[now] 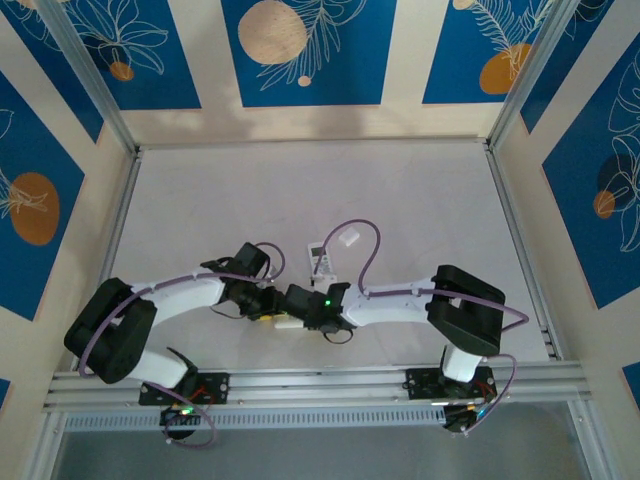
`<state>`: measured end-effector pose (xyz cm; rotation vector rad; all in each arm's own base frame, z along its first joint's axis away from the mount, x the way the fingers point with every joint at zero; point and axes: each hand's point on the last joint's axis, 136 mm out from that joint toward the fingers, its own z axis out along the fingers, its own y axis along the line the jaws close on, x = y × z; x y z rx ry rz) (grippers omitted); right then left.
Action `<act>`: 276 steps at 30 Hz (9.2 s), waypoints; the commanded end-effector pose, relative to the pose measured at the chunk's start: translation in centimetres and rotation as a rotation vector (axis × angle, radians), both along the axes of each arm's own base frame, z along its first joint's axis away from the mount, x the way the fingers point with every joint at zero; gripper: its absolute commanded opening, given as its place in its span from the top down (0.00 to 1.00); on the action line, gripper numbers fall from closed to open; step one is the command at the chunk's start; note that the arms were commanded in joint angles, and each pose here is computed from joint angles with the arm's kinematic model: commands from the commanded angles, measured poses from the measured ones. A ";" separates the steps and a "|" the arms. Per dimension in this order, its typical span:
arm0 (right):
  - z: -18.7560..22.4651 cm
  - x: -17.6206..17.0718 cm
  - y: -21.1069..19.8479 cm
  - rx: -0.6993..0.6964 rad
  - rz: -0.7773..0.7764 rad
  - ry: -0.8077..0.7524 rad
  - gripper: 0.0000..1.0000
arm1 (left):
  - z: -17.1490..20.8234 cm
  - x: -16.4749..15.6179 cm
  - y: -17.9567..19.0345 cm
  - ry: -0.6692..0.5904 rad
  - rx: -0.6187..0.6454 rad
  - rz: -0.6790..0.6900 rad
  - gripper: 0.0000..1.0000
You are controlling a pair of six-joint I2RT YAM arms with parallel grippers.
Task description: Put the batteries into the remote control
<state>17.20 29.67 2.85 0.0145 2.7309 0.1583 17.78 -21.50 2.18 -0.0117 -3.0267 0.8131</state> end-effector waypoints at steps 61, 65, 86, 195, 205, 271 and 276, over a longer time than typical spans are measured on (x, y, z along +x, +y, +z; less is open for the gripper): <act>10.9 14.9 -6.5 0.126 0.200 0.012 0.38 | 12.5 3.1 0.8 -0.545 -0.086 -0.071 0.09; 8.2 18.3 -7.5 0.049 0.134 0.137 0.36 | 13.2 2.8 0.6 -0.570 -0.130 -0.069 0.07; 0.1 21.6 -9.1 -0.156 0.607 0.279 0.18 | 12.9 2.1 1.5 -0.596 -0.119 -0.067 0.02; 1.7 -1.3 -0.5 0.344 0.175 0.332 0.35 | 4.1 3.2 1.9 -0.199 -0.104 0.119 0.31; -0.6 -1.1 -2.6 0.237 0.129 0.331 0.44 | 2.9 2.7 1.2 -0.153 -0.116 0.069 0.34; -2.6 -0.7 2.2 -0.246 1.352 0.061 0.34 | 7.1 3.2 6.8 -0.301 -0.106 0.377 0.08; -0.8 -0.5 3.4 -0.158 1.275 0.031 0.44 | 7.8 3.1 6.6 -0.282 -0.128 0.399 0.08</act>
